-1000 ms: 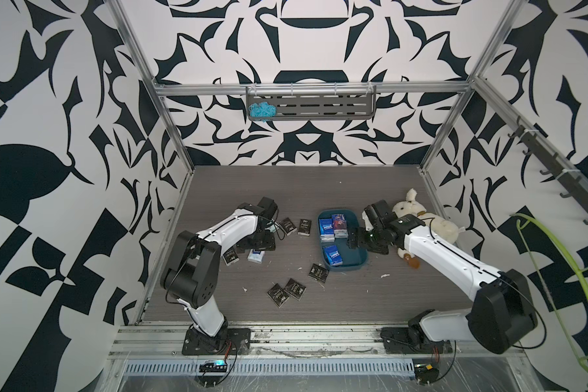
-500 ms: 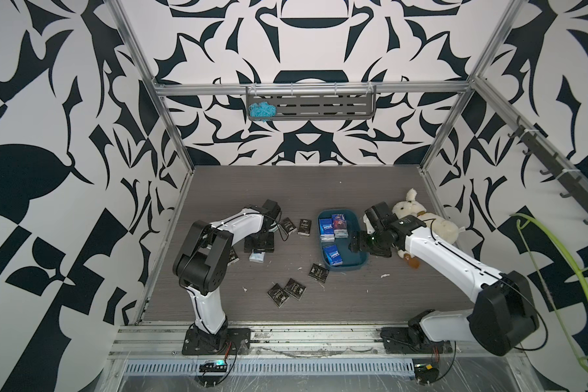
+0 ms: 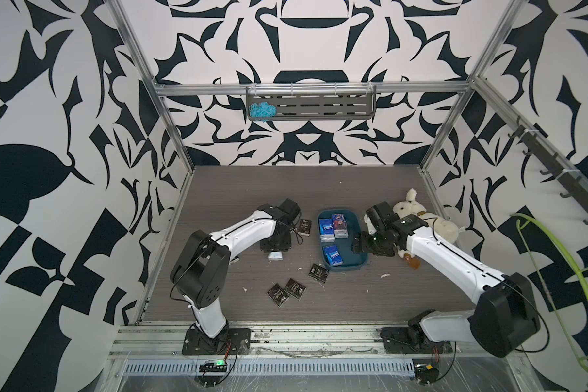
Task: Put the pocket tissues into the storage box
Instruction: Pick up the pocket tissues from the center of the board, then place the pocket tissues in the storage box.
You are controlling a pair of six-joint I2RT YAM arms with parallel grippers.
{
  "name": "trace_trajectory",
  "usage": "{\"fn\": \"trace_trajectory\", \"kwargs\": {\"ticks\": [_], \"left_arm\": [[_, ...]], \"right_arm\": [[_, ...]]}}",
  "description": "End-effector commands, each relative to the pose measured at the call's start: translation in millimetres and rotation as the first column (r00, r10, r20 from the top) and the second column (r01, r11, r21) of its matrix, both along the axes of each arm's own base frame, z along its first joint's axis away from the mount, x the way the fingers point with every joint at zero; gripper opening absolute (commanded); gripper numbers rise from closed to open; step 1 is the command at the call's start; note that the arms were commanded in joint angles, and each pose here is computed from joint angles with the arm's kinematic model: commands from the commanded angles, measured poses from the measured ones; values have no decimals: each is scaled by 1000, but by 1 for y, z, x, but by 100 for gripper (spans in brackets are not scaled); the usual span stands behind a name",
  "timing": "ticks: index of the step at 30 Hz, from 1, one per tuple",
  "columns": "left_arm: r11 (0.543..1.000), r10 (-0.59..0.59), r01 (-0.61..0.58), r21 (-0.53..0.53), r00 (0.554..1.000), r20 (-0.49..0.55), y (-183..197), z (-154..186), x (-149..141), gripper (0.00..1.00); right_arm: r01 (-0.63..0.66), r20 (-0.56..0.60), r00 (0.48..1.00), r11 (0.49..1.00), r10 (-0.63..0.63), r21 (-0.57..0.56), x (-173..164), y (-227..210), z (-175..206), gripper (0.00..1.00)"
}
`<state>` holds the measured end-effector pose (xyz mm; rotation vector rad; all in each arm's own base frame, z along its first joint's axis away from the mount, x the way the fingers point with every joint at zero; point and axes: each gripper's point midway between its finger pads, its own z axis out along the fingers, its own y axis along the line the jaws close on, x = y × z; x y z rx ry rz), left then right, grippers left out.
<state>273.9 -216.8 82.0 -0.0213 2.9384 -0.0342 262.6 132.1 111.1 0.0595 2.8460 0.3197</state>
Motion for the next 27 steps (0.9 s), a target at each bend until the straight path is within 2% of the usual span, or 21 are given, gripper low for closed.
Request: {"fn": "trace_trajectory", "kwargs": {"ticks": [1, 6, 12, 15, 20, 27], "left_arm": [[994, 84, -81, -79, 996, 31, -40, 27, -19, 42], [981, 65, -50, -187, 995, 74, -119, 44, -37, 43], [968, 93, -69, -240, 991, 94, -171, 45, -38, 44], [966, 125, -96, -239, 987, 105, -179, 40, -31, 44], [973, 171, -143, -180, 973, 152, -174, 29, -18, 45], [983, 162, -147, -108, 975, 153, -171, 16, -6, 46]], "right_arm": [[-6, 70, 998, 1000, 7, -20, 9, -8, 17, 91], [7, 85, 996, 1000, -7, -2, 11, -12, 19, 91], [6, 105, 994, 1000, -9, 31, 6, -11, 24, 91], [14, 118, 993, 999, -18, 37, 1, -14, 26, 91], [30, 143, 989, 998, -36, 47, -5, -19, 31, 91], [49, 162, 985, 998, -56, 47, -10, -24, 31, 92]]}}
